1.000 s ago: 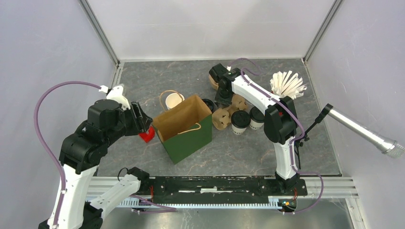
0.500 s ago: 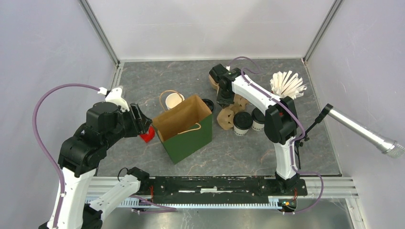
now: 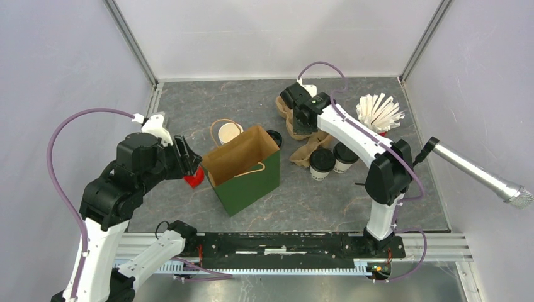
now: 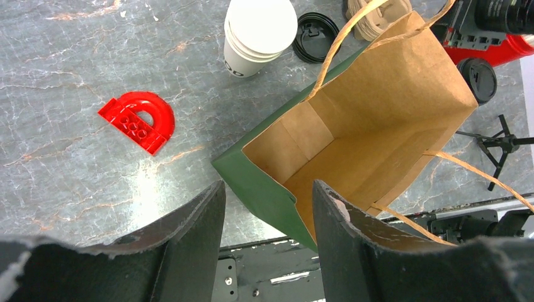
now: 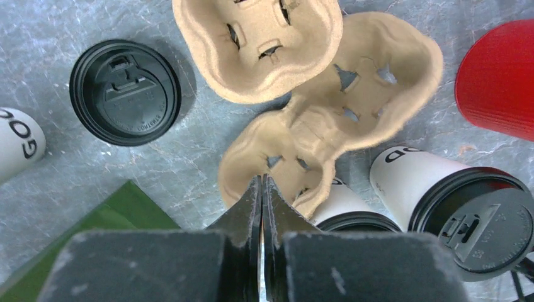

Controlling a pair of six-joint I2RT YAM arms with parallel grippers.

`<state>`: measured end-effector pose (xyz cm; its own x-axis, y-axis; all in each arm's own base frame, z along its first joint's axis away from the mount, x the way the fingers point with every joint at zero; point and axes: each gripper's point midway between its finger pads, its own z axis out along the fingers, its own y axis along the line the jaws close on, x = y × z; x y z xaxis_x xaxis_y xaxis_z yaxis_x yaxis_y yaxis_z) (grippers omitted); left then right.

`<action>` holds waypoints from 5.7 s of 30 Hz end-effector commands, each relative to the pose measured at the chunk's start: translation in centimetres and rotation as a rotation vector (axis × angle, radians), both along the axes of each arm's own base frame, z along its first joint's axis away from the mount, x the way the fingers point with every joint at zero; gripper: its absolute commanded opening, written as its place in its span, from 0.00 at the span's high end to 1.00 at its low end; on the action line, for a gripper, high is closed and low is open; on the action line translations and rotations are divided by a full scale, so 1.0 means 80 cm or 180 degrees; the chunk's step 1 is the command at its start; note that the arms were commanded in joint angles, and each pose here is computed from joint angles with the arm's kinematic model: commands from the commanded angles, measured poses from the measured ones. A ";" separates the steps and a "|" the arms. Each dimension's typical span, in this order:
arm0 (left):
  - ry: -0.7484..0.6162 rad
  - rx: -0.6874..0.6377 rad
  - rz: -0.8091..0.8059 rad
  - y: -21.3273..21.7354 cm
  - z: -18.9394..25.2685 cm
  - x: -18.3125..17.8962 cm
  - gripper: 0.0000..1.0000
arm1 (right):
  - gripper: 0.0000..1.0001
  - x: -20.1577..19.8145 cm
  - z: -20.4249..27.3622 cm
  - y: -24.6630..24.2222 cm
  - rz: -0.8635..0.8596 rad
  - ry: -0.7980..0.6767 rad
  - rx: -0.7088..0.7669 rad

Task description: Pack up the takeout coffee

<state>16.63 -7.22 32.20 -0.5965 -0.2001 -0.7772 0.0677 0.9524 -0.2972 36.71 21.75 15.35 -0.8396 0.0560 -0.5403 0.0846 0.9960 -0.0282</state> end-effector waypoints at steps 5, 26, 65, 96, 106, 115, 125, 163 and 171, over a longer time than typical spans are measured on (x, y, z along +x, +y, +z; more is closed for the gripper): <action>-0.0134 0.0044 -0.0105 -0.005 0.009 0.011 0.40 | 0.87 -0.003 0.020 -0.022 0.0020 -0.0374 -0.0101; -0.0181 0.0107 -0.0150 0.000 0.009 0.002 0.39 | 0.35 0.021 -0.039 -0.051 0.1937 -0.0375 -0.0421; 0.0091 0.0025 0.0060 0.002 -0.009 0.001 0.38 | 0.58 0.005 -0.075 -0.050 0.2062 -0.0030 -0.0272; 0.0468 -0.0420 -0.0040 -0.030 -0.038 -0.011 0.34 | 0.37 -0.010 -0.043 -0.054 0.2036 -0.0664 -0.0139; 0.0441 -0.0381 -0.0067 -0.032 -0.039 -0.006 0.33 | 0.34 0.001 -0.096 -0.059 0.1991 -0.0486 -0.0296; 0.0428 -0.0328 -0.0059 -0.030 -0.039 -0.002 0.33 | 0.38 0.004 -0.118 -0.060 0.1992 -0.0338 -0.0346; 0.0367 -0.0307 -0.0027 -0.026 -0.032 0.000 0.33 | 0.38 0.003 -0.120 -0.062 0.1945 -0.0191 -0.0372; 0.0529 -0.0187 0.0048 -0.019 -0.042 -0.003 0.34 | 0.54 0.038 -0.040 -0.043 0.1884 -0.0698 -0.0260; 0.0615 -0.0251 0.0073 -0.024 -0.046 -0.003 0.34 | 0.54 0.043 0.029 -0.042 0.1746 -0.0888 -0.0181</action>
<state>16.12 -8.95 27.66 -0.7399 -0.2456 -0.6262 -0.0099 0.9349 -0.3549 39.34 18.38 12.16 -0.6084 -0.4382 -0.6617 -0.4768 0.8683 -0.1366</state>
